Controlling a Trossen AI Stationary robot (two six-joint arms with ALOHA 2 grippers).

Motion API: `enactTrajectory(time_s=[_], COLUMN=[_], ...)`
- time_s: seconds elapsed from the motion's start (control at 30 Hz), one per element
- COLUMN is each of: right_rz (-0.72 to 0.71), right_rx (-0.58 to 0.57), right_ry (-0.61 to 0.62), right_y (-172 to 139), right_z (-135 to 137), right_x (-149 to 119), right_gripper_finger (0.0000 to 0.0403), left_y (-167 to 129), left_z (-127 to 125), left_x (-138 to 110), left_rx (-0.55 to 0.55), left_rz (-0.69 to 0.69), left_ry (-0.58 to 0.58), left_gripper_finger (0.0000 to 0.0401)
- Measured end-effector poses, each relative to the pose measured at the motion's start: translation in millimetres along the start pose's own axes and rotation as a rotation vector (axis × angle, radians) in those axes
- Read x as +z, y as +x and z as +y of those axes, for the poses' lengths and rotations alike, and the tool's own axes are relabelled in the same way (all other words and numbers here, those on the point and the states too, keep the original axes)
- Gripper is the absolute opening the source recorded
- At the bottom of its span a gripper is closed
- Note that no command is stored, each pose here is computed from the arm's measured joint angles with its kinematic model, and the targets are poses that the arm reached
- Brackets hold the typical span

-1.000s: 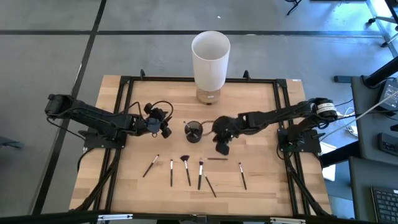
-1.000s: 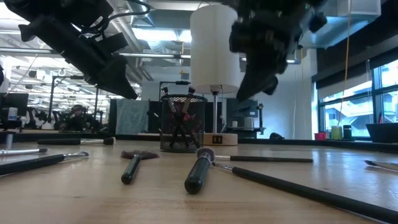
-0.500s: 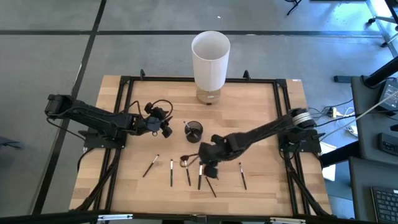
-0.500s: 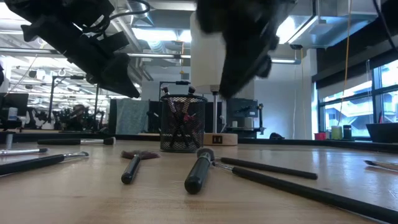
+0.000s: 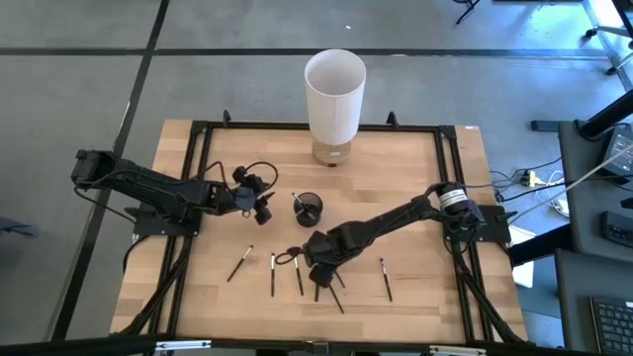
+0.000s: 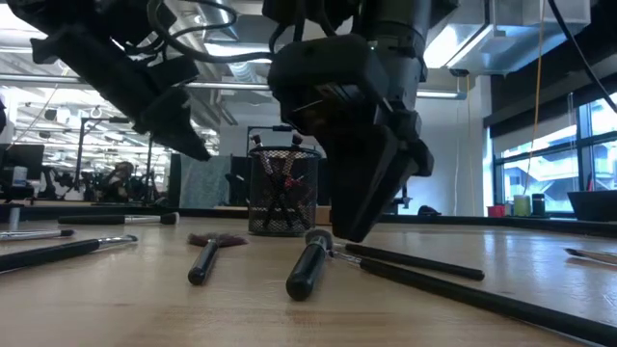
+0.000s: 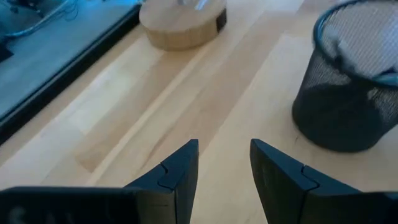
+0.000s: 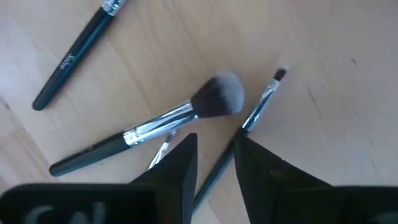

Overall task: Put items in baskets/containers
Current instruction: Put the black eyeshadow brush into the black pen holder

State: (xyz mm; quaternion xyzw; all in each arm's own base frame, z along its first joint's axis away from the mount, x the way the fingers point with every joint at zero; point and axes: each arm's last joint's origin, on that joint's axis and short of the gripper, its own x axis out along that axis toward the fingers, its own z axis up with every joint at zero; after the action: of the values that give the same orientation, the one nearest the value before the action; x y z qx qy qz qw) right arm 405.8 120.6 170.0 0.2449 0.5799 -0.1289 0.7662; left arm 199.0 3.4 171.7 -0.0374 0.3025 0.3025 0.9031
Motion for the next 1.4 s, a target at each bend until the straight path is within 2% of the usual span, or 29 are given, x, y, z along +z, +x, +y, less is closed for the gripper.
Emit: enactTrajectory(time_s=[0.17,0.5,0.67,0.73,0.87,1.03,1.4], right_rz=[0.008,0.058,0.041,-0.017,-0.088,-0.06,-0.036], right_rx=[-0.029,-0.167,-0.126,-0.1,-0.146,-0.167,-0.166], right_ry=[0.021,0.074,0.074,0.062,0.055,0.073,0.05], right_y=[0.0,-0.1,-3.8,-6.7,-5.5,8.3,9.4], right_z=[-6.3,-22.0,-16.2,-9.4,-6.5,-5.6,-1.3], right_x=[3.0,-0.7,3.4,7.3,5.6,-1.7,-8.1], right_gripper_finger=[0.0109,0.0097,0.0096,0.0096,0.0096,0.0096,0.0096], left_y=[-3.7,-11.4,-13.5,-13.7,-13.8,-13.7,-13.7], left_z=[-3.3,-12.8,-14.7,-14.9,-14.9,-14.7,-14.5], left_x=[-6.8,-13.0,-14.0,-14.1,-14.1,-14.0,-14.3], left_rx=[-0.003,-0.045,-0.032,-0.03,-0.029,-0.02,-0.018], left_rz=[0.04,0.05,0.039,0.036,0.036,0.032,0.035], left_ry=[0.036,0.082,0.078,0.079,0.075,0.075,0.077], left_gripper_finger=[0.0141,0.0141,0.0141,0.0141,0.0141,0.0141,0.0141])
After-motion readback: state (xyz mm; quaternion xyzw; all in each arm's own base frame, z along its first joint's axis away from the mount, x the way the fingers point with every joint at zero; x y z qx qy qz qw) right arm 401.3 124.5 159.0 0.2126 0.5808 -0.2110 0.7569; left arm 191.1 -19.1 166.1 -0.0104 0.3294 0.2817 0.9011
